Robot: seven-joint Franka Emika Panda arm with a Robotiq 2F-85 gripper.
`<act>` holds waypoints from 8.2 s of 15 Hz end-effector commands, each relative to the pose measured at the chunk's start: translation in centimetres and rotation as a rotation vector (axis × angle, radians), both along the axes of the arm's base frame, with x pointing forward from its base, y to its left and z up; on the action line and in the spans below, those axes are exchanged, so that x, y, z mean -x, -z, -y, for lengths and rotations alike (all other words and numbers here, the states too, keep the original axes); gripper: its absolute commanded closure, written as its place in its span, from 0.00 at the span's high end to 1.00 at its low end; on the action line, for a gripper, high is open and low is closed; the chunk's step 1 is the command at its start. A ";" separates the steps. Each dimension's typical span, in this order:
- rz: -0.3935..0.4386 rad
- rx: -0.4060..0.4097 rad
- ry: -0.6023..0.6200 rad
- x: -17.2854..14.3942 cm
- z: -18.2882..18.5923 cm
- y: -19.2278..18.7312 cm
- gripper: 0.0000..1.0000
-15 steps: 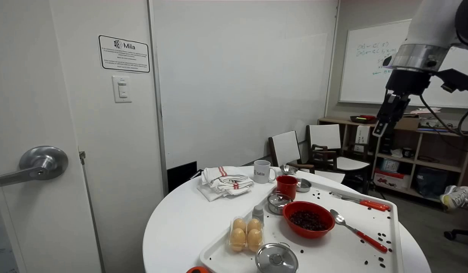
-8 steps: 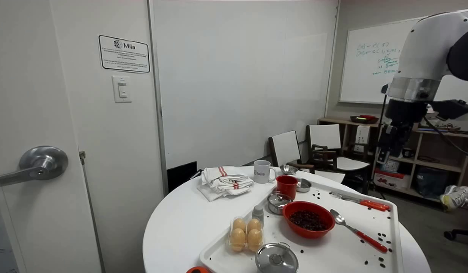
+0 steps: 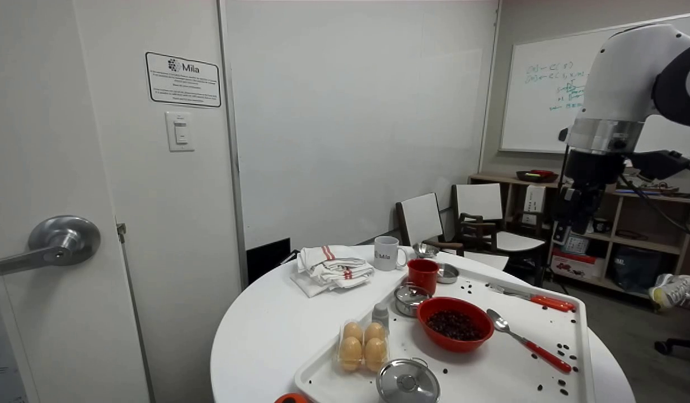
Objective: Use the spoon to stir the contents of the red bowl
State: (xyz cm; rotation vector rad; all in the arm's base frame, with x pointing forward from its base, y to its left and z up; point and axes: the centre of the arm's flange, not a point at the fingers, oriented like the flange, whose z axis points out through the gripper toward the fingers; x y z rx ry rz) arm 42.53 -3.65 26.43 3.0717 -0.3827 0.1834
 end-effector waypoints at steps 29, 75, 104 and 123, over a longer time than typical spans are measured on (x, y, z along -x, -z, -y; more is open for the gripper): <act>-0.319 -0.325 0.243 -9.4 3.8 25.7 1.00; -0.117 0.029 0.064 0.4 2.8 27.0 1.00; -0.042 -0.021 0.036 1.0 1.0 27.1 1.00; -0.004 -0.047 0.046 1.9 -0.1 28.1 1.00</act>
